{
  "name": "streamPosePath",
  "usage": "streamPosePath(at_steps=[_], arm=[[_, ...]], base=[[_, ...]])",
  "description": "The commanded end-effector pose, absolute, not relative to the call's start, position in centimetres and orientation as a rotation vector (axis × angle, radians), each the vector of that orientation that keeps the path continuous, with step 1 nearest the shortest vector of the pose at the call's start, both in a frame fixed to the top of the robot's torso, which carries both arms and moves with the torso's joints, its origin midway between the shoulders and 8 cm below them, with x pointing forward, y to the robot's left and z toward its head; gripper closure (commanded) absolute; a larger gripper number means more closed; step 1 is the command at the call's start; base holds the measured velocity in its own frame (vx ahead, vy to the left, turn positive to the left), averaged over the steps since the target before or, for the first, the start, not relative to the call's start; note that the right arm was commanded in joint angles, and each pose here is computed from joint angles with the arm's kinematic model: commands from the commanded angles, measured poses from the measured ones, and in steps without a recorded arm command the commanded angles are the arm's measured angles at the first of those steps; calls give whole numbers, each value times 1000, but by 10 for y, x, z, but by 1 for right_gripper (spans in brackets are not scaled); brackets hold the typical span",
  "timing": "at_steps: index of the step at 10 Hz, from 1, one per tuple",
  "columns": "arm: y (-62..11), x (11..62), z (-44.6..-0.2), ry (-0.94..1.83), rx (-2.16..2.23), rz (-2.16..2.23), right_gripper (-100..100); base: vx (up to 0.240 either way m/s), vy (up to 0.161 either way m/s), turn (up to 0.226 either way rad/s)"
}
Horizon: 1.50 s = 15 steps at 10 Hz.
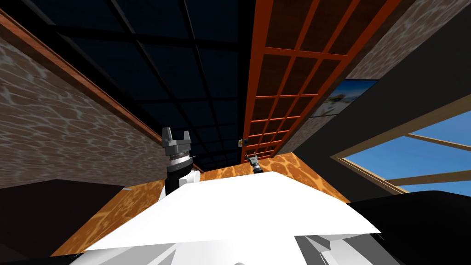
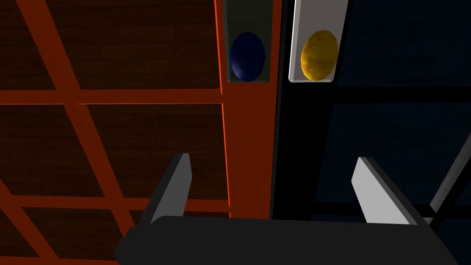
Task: Pull the door open
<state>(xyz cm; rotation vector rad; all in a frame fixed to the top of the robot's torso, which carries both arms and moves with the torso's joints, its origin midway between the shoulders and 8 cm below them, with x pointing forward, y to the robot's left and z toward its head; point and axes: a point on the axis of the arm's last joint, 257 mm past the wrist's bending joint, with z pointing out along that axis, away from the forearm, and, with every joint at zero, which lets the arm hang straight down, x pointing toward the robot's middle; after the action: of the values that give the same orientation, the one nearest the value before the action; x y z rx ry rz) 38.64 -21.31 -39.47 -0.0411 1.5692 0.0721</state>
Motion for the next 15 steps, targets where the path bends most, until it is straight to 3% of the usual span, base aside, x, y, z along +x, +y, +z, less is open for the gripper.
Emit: streamPosePath(at_steps=[1,3,9,15], arm=[[-205,388,-398,1570,-57,64,-100],[-232,373,-416,1619,-58,28,-100],[-316,321,-470,1776,-36,-118,-100],[-358,293,-493,1849,3,-198,-100]], base=[[168,-107,-11],[1,11,19],[-184,98,9],[-101,15,8]])
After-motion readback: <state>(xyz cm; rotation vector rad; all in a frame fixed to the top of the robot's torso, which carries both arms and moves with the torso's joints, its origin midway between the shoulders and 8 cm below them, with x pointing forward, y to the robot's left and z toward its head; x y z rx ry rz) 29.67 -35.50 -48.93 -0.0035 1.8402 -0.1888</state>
